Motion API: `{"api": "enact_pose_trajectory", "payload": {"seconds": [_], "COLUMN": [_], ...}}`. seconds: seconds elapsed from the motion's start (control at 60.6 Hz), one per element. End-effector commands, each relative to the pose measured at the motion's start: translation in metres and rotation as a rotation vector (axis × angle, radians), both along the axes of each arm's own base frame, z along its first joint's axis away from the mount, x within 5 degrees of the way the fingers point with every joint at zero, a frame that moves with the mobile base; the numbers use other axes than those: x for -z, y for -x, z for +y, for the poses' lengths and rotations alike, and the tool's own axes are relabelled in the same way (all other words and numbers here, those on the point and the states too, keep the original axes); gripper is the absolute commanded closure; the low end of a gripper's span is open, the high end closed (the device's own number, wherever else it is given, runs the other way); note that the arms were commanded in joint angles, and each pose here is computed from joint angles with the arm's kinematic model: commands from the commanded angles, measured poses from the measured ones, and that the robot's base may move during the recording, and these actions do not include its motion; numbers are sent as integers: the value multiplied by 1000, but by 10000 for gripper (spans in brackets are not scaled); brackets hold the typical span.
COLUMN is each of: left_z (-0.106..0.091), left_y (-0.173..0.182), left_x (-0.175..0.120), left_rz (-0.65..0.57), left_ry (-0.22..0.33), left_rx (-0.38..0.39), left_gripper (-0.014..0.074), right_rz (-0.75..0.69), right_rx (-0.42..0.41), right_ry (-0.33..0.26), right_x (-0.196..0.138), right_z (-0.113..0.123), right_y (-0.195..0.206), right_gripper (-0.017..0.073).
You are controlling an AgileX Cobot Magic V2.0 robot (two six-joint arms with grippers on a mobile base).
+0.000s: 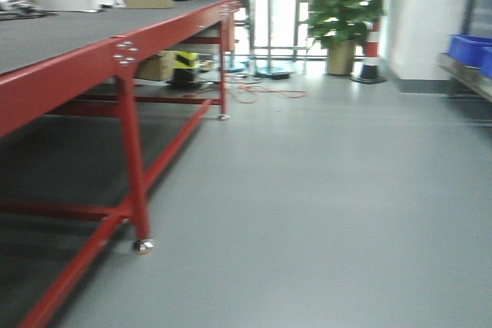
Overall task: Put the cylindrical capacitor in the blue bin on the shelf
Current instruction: 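Drive the base to the shelf of blue bins holding both cylinders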
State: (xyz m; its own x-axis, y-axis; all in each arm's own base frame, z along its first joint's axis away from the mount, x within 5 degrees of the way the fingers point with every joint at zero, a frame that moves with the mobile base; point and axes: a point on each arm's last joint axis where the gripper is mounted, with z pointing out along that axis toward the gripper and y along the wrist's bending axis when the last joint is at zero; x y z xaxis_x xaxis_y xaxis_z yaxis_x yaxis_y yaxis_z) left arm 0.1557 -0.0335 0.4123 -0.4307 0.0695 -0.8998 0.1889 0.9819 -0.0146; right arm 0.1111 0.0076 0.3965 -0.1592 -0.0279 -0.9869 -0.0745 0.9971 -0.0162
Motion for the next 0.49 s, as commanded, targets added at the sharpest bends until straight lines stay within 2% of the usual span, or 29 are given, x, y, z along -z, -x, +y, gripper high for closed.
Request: {"api": "enact_pose_trajectory", "payload": {"seconds": [0.0,0.478], "left_z": [-1,-1], "left_y": [1,1], "left_x": [-4,-4], "left_rz": [-28,-28], "left_ry": [11,11], "left_rx": [6,6], "left_gripper": [704,704], "right_rz": [-40,-40], "right_rx": [2,2], "right_ry": [-3,-3], "right_x": [-5,-5], "right_z": [0,0], "right_y": [2,2], "right_gripper": [619,619]}}
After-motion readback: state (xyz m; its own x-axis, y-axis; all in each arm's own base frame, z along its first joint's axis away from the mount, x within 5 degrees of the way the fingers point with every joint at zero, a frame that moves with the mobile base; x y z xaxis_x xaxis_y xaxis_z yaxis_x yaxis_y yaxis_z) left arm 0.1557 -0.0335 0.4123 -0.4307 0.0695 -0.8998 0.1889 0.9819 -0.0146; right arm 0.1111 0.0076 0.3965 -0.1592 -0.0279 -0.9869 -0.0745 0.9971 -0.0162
